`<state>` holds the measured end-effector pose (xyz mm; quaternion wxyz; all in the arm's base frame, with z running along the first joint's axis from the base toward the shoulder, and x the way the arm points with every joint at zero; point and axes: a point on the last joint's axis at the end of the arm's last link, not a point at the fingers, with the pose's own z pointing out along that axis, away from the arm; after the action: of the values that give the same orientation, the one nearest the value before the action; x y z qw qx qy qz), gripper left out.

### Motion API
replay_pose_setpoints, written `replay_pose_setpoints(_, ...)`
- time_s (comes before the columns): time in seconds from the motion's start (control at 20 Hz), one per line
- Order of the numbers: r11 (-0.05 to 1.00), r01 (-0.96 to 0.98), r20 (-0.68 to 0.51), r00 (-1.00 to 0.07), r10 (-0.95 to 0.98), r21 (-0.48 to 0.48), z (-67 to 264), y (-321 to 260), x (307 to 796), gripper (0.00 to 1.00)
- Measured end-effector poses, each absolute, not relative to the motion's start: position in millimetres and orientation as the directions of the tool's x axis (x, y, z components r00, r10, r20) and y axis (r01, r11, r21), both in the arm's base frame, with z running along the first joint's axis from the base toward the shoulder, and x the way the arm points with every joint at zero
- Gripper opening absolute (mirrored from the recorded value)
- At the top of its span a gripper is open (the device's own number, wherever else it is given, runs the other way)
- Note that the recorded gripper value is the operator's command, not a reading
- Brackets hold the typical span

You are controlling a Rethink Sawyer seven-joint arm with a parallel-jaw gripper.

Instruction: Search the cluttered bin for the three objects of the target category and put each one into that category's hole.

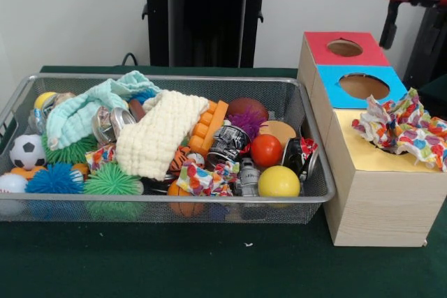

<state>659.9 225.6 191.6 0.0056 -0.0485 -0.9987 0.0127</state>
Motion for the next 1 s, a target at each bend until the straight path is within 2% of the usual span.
replay_pose_setpoints(0.35, 0.996, 0.084, 0.041, -0.996, 0.084, -0.008, 241, 231, 671, 1.00)
replay_pose_setpoints(0.65, 0.998, 0.069, -0.046, -0.997, 0.068, -0.016, 280, 229, 688, 1.00)
replay_pose_setpoints(0.7, 0.998, 0.061, -0.075, -0.995, 0.060, -0.021, 289, 228, 692, 0.00)
replay_pose_setpoints(1.0, 0.998, 0.050, -0.134, -0.990, 0.045, -0.037, 300, 226, 699, 0.00)
